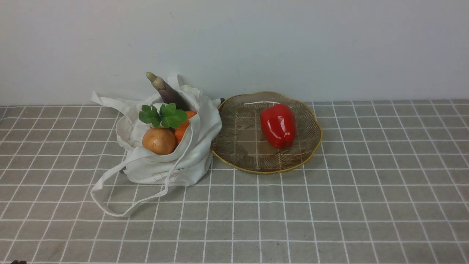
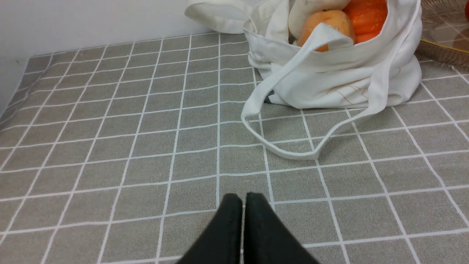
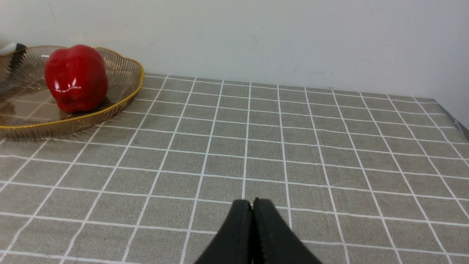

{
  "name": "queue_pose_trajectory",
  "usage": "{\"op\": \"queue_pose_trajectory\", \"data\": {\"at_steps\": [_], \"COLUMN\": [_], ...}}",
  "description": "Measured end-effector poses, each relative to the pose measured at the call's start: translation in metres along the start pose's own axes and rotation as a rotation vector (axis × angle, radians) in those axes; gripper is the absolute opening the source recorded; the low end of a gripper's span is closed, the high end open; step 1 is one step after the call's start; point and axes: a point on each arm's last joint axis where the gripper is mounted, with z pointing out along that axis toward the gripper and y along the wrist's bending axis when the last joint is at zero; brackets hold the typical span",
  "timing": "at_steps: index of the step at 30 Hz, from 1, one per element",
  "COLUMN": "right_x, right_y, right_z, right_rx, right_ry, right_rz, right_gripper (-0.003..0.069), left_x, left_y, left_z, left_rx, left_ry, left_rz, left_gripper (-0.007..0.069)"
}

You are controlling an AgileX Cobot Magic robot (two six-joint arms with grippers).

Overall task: Take vegetables from bag on grey coffee tablecloth place on plate.
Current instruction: 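Reach the gripper into the cloth bag toward the vegetables inside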

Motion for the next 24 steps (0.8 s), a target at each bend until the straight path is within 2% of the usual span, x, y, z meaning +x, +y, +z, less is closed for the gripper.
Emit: {"op": "queue_pose_trajectory", "data": {"at_steps": [10,11,12,14,19,21,24], "right_x": [0.0,0.0,0.0,0.0,0.0,0.0,0.0], "right_y": [0.0,0.0,0.0,0.0,0.0,0.0,0.0], "right_z": [0.0,0.0,0.0,0.0,0.0,0.0,0.0], "right_rx": [0.0,0.0,0.0,0.0,0.0,0.0,0.0], "right_ry": [0.0,0.0,0.0,0.0,0.0,0.0,0.0], "right_rz": [0.0,0.0,0.0,0.0,0.0,0.0,0.0], "right_gripper": [-0.0015,-0.0015,-0.0015,-0.0015,-0.0015,-0.0015,-0.0015], "left_x": [0.0,0.0,0.0,-0.001,-0.008,-0.011,-0.013], "left_y": [0.0,-0.001,-0.002,-0.007,-0.022,-0.025,-0.024], "left_z": [0.0,0.0,0.0,0.0,-0.003,-0.004,-0.004], "left_rx": [0.0,0.008,0.025,0.08,0.275,0.314,0.33], "left_ry": [0.0,0.0,-0.001,0.002,0.054,0.061,0.041], "left_rz": [-0.002,-0.035,-0.109,-0.347,-1.092,-1.205,-1.245], "left_gripper": [-0.0005,-0.0005,-0.0005,-0.0005,-0.0005,-0.0005,-0.0005]}}
